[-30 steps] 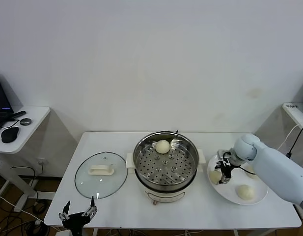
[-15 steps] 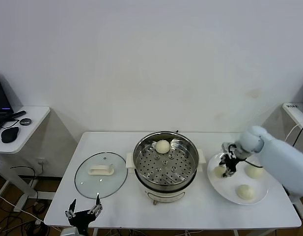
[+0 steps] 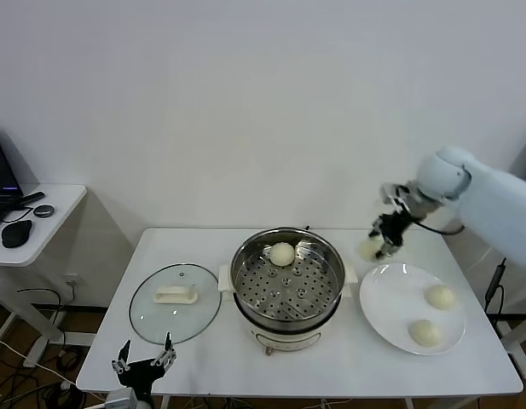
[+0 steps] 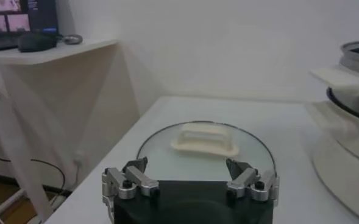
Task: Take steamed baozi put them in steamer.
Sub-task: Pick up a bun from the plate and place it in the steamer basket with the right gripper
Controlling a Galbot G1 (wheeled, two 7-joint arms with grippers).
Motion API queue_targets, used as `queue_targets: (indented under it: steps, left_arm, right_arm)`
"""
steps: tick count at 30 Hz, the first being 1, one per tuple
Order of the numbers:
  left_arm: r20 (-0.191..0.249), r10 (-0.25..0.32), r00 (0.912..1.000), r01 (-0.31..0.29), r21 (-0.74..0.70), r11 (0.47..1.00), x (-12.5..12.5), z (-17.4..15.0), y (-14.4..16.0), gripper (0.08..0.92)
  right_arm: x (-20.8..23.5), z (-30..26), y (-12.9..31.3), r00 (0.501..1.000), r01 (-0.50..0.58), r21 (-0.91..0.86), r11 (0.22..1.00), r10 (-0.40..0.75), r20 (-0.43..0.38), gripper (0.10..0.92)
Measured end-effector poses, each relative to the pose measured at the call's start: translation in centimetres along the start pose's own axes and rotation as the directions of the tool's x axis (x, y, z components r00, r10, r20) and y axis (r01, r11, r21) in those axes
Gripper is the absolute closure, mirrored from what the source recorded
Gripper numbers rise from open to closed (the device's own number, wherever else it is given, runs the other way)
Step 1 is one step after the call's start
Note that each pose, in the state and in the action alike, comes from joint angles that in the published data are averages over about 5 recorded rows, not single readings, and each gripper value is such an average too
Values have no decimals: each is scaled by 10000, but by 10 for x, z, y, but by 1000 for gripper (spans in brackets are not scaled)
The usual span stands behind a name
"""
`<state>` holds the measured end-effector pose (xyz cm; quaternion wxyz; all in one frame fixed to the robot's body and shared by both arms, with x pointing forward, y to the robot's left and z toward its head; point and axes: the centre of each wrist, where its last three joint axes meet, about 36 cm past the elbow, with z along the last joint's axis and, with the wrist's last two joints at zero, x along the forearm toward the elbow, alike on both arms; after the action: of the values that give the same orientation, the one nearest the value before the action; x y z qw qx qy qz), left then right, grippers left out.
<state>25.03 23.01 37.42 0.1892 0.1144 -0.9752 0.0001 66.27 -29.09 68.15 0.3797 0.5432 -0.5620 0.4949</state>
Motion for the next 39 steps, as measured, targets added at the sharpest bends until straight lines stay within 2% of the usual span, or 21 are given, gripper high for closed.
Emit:
queue_targets:
  steps: [8, 19, 33, 36, 39]
  left_arm:
    - [21, -98, 9999, 98, 68, 9999, -3, 1, 1, 177]
    - [217, -87, 9997, 80, 308, 9995, -7, -7, 2, 177]
    - [290, 27, 9996, -44, 584, 9983, -14, -11, 3, 177]
    - [284, 49, 9996, -66, 625, 9980, -14, -11, 2, 177]
    - [270, 54, 9996, -72, 650, 9979, -14, -11, 2, 177]
  right_arm:
    - [-6, -100, -15, 9972, 730, 551, 9958, -738, 112, 505]
    - [-73, -205, -22, 9873, 1562, 814, 9844, -1532, -418, 512]
    - [-148, -273, -11, 9821, 1599, 924, 9828, -1489, -1156, 510]
    - [-153, -279, -9, 9821, 1532, 975, 9834, -1405, -1258, 487]
    - [-155, -281, -8, 9822, 1489, 1026, 9835, -1352, -1301, 422]
